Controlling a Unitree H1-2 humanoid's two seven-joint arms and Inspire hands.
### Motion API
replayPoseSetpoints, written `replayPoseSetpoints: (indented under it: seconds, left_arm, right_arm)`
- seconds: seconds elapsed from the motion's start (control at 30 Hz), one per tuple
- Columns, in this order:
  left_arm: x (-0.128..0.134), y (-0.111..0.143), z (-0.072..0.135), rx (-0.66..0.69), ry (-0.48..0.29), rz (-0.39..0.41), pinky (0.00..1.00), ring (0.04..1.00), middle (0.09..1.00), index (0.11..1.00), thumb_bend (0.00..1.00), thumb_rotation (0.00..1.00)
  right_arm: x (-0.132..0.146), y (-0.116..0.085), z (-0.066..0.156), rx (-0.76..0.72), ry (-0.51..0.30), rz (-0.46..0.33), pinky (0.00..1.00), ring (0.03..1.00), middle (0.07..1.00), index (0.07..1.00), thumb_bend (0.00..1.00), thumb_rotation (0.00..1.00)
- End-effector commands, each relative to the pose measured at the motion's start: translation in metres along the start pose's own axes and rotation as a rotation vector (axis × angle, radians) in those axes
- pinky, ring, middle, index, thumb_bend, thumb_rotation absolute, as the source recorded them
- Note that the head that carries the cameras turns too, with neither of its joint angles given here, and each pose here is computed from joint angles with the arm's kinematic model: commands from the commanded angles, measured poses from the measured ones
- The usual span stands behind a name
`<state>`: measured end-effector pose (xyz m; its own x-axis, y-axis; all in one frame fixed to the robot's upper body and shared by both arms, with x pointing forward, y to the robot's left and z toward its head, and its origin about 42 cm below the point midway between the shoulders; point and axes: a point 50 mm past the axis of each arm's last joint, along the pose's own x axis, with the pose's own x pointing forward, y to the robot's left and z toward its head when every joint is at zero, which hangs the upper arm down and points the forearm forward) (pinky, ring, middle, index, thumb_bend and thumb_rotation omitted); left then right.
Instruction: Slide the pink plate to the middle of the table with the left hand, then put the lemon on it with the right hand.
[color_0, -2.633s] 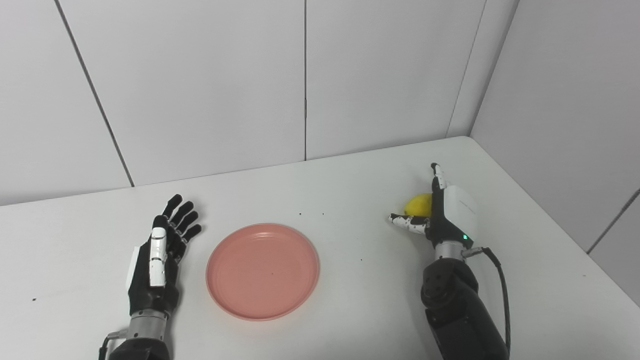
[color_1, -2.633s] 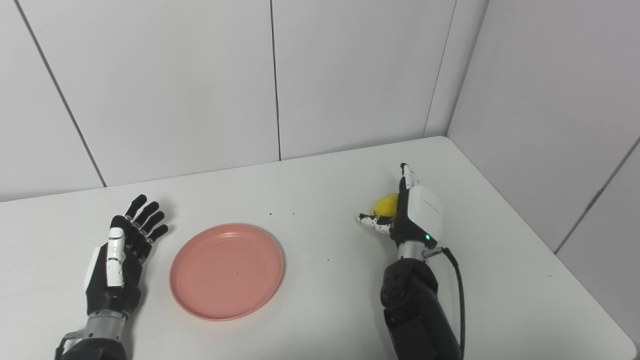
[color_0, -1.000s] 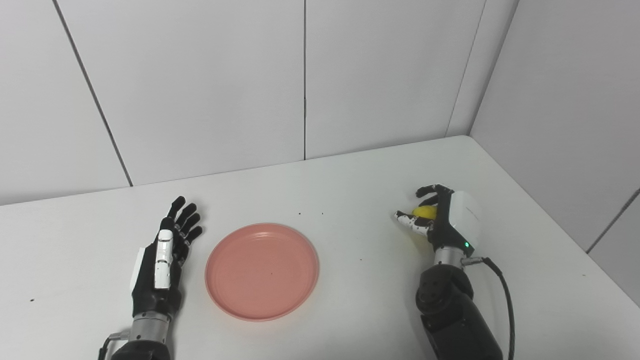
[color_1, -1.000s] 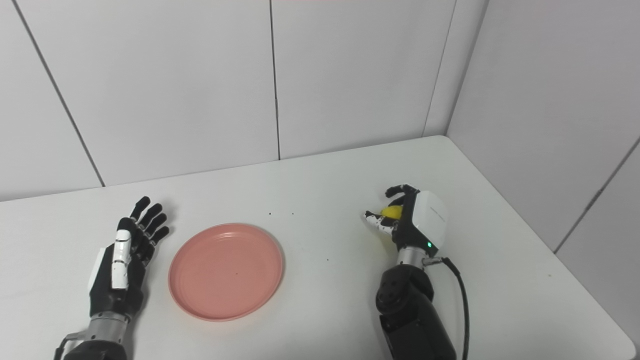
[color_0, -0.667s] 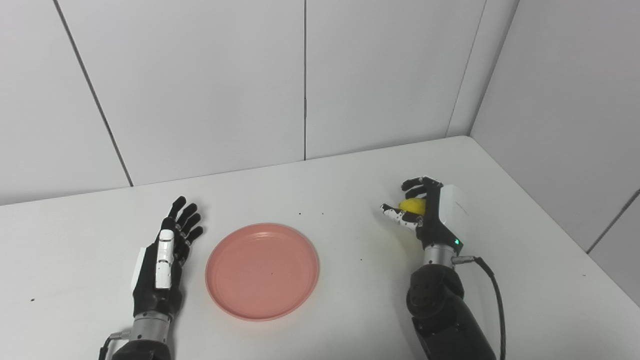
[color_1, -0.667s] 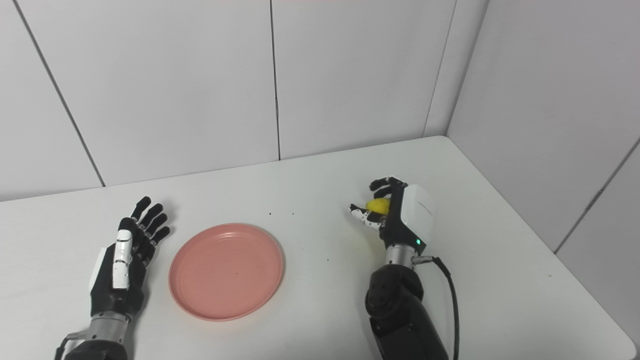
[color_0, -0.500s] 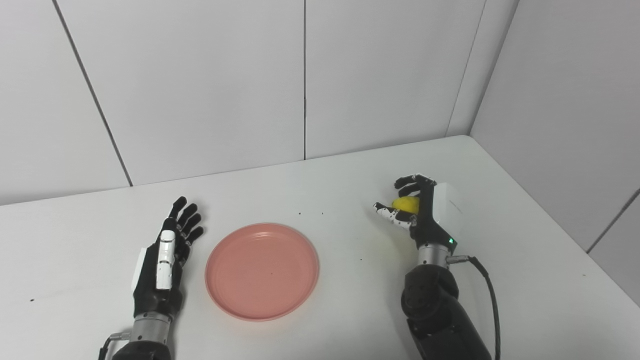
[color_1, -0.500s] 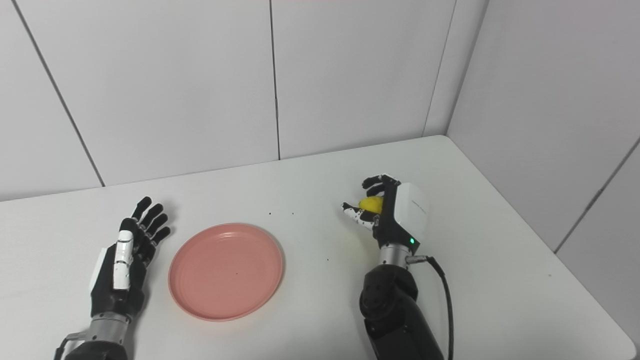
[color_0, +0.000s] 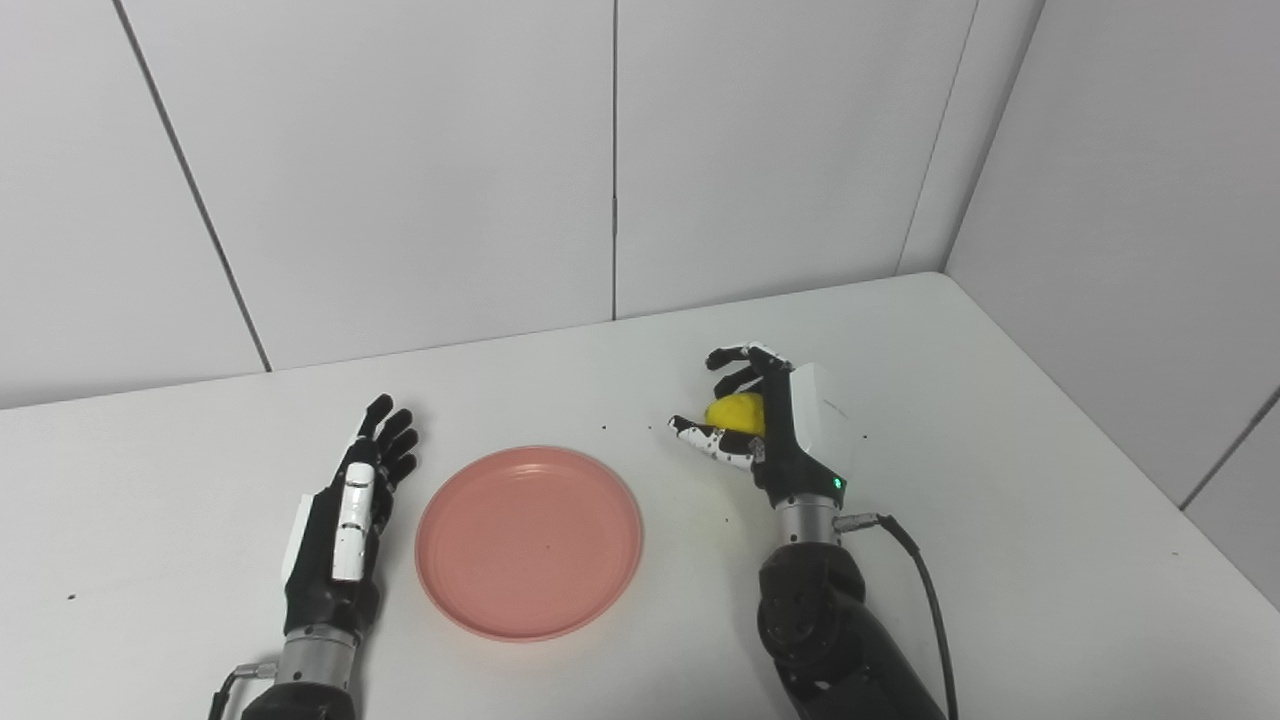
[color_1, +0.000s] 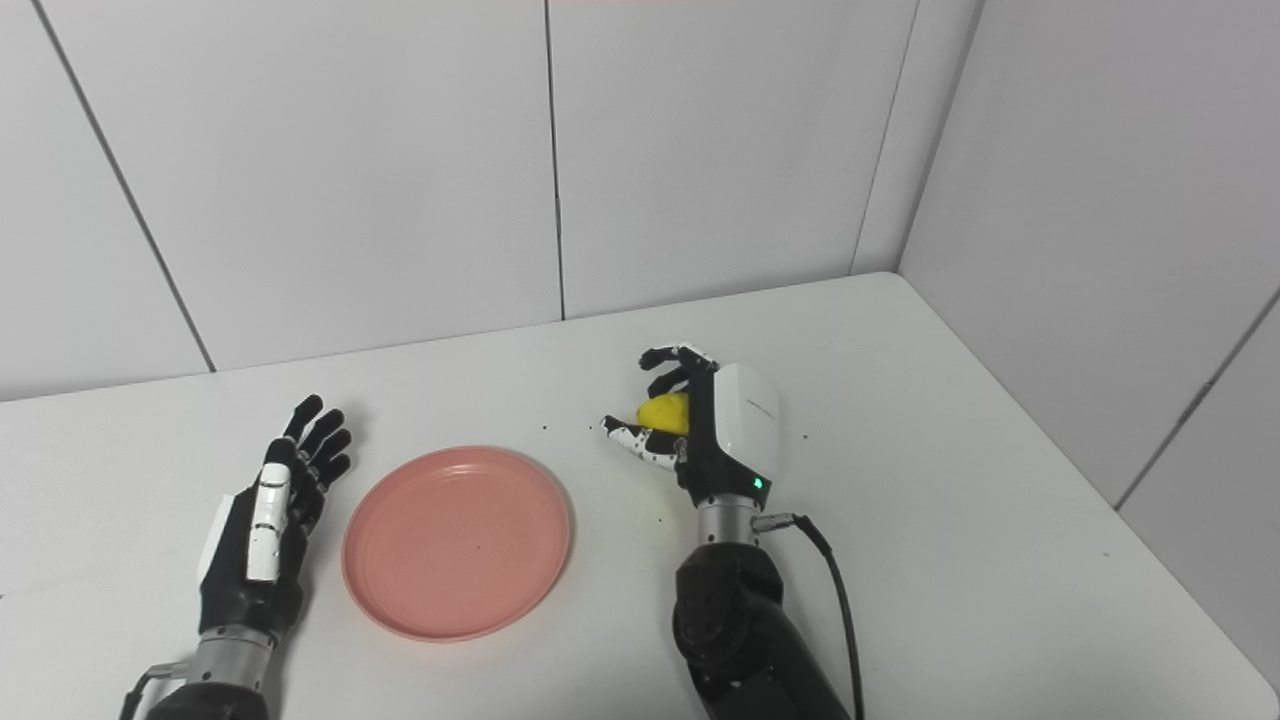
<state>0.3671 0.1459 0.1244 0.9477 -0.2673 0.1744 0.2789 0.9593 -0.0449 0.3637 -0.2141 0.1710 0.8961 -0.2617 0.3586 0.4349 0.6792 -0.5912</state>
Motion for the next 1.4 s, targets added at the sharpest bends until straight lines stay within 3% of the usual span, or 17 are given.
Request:
replayPoseSetpoints:
  seconds: [0.0,0.13,0.27,0.5,0.73,0.87,1.0,1.03,1.27,1.37]
  left_arm:
    - [-0.023,-0.015,-0.026,-0.037,0.071,0.018,0.95,0.94,0.94,0.941,0.62,1.0]
    - [-0.022,-0.023,-0.023,-0.036,0.067,0.021,0.97,0.954,0.952,0.954,0.6,1.0]
    - [-0.02,-0.028,-0.022,-0.029,0.061,0.029,0.99,0.966,0.966,0.967,0.59,1.0]
    - [-0.016,-0.039,-0.022,-0.041,0.067,0.044,1.0,0.987,0.978,0.977,0.57,1.0]
    - [-0.014,-0.048,-0.022,-0.047,0.074,0.062,1.0,0.986,0.971,0.974,0.54,1.0]
    - [-0.012,-0.05,-0.023,-0.046,0.067,0.056,1.0,0.997,0.978,0.973,0.55,1.0]
    - [-0.012,-0.051,-0.022,-0.047,0.064,0.056,1.0,1.0,0.983,0.976,0.55,1.0]
    - [-0.013,-0.051,-0.022,-0.044,0.062,0.057,1.0,0.997,0.981,0.976,0.55,1.0]
    - [-0.014,-0.05,-0.02,-0.027,0.072,0.066,1.0,1.0,0.98,0.978,0.55,1.0]
    - [-0.015,-0.05,-0.019,-0.023,0.069,0.068,1.0,0.998,0.978,0.976,0.55,1.0]
  right_arm:
    - [0.008,-0.004,0.018,0.024,-0.112,-0.006,0.34,0.377,0.476,0.551,0.51,0.0]
    - [0.007,0.002,0.03,0.021,-0.151,0.037,0.34,0.376,0.476,0.548,0.51,0.0]
    - [0.006,0.007,0.043,0.018,-0.206,0.081,0.27,0.352,0.457,0.552,0.51,0.0]
    - [0.0,0.011,0.061,0.039,-0.266,0.156,0.33,0.371,0.471,0.548,0.51,0.0]
    - [-0.005,0.017,0.069,0.025,-0.308,0.201,0.3,0.36,0.456,0.548,0.51,0.0]
    - [-0.008,0.019,0.07,0.027,-0.326,0.221,0.28,0.405,0.498,0.491,0.52,0.0]
    - [-0.01,0.026,0.073,0.039,-0.345,0.249,0.31,0.372,0.455,0.547,0.51,0.0]
    - [-0.01,0.028,0.073,0.038,-0.352,0.256,0.28,0.394,0.485,0.507,0.51,0.0]
    - [-0.013,0.045,0.076,0.036,-0.369,0.311,0.35,0.398,0.462,0.544,0.51,0.0]
    - [-0.014,0.053,0.075,0.041,-0.38,0.327,0.34,0.391,0.46,0.548,0.51,0.0]
